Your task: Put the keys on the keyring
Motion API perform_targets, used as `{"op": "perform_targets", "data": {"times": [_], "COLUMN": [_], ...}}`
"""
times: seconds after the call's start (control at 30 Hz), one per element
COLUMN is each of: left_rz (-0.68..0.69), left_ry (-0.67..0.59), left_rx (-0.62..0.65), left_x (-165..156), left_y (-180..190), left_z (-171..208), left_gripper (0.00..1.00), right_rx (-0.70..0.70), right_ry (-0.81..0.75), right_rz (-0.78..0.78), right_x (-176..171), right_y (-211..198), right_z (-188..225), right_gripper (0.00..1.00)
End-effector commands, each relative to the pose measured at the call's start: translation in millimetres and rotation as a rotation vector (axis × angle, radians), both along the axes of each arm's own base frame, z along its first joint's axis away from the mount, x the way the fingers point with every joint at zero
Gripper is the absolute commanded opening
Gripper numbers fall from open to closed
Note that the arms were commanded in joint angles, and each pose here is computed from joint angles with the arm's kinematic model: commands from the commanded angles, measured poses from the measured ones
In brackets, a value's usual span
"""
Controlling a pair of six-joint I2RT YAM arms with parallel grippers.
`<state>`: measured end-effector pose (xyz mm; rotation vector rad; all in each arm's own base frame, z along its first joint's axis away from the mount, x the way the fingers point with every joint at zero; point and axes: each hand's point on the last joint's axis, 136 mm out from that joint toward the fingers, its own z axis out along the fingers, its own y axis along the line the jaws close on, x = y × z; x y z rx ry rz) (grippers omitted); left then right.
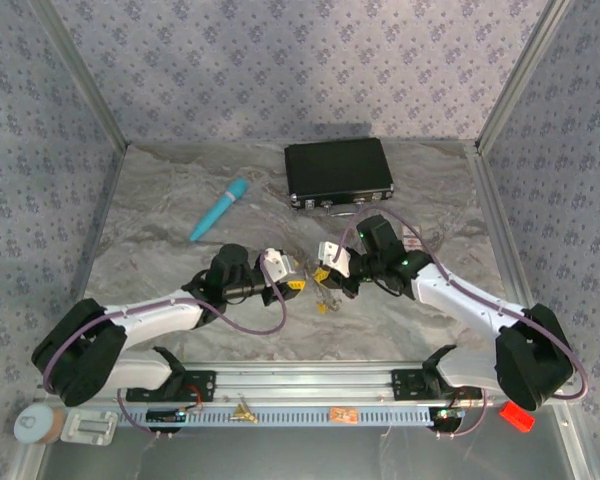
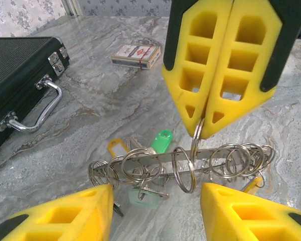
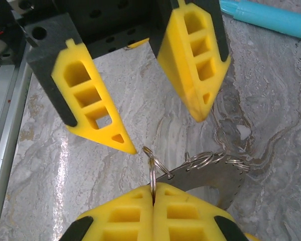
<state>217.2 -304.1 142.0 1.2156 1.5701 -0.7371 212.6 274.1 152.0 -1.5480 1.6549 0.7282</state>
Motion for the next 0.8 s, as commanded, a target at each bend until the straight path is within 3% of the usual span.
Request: {"op": "perform_targets", "data": {"times": [0.0,0.37,0.53,0.67,0.77], "left_rz": [-0.013,0.119,0.192,0.212,0.155], "left_ry": [-0.005,-0.067,-0.062,-0.112,-0.134], "left_rx": [-0.037,-0.039,0.015,-0.027,-0.045], "left_x": [-0.2,24.5,37.5,29.7,10.6], "left_y": [-5.1,3.0,9.4,22.8,27.7], "left_z": [7.0,16.7,8.8,19.7,26.4], "left_gripper": [0.49,0.47,0.46,0.43,0.38], "right_rx": [0.044,0.034,0.044,0.055,0.056], "right_ry": [-0.020,-0.017,-0.037,-0.054,-0.061], "right_rz": [0.046,0.107,0.108,0.093,0.087], "right_x": [-6.9,-21.8,-20.6,-17.4,-15.2], "right_y": [6.9,12.9,14.5,14.6,15.0], "right_z": [19.6,22.6,27.1,30.9,32.4], "right_gripper": [0.00,0.00,0.00,0.00,0.00]}}
